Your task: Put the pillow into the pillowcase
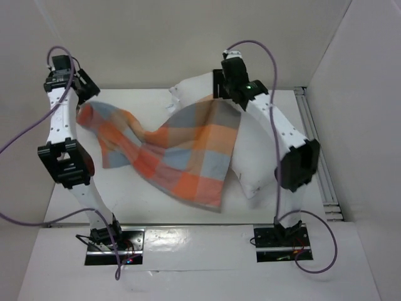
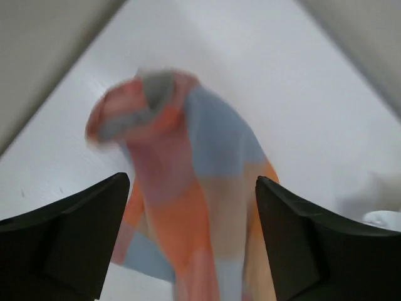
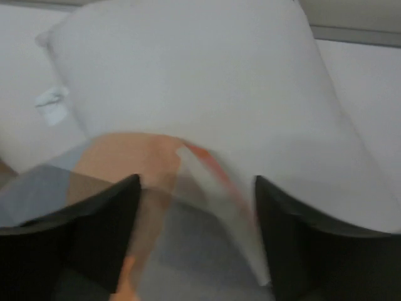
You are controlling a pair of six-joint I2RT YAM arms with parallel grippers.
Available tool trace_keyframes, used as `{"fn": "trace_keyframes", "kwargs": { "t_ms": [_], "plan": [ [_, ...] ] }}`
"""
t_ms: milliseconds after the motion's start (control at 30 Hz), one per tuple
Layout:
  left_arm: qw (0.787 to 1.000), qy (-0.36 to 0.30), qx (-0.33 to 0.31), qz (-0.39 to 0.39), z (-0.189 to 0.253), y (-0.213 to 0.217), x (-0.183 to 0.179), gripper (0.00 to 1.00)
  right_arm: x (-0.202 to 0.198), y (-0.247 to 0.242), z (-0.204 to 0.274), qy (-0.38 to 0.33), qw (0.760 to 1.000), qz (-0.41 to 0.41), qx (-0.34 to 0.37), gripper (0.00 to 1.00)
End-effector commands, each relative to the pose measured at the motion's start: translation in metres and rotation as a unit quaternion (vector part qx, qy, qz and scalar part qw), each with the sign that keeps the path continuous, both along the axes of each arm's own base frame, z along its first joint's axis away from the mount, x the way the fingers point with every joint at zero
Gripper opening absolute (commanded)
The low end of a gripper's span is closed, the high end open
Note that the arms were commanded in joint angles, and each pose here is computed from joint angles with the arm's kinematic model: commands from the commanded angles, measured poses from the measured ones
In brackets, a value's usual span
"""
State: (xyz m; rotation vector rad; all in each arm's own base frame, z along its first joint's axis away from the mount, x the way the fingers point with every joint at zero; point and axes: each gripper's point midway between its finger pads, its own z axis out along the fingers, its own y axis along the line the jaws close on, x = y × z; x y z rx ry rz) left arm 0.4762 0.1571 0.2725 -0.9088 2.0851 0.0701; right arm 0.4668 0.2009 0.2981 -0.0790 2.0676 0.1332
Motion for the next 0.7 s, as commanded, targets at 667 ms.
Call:
{"fn": "trace_keyframes", "kwargs": {
  "t_ms": [667],
  "plan": [
    [0.919, 0.216, -0.034, -0.328, -0.213, -0.315, -0.094, 0.97, -0.142, -0.144, -0.046, 0.081, 0.984, -0.159, 0.009, 1.0]
  ]
}}
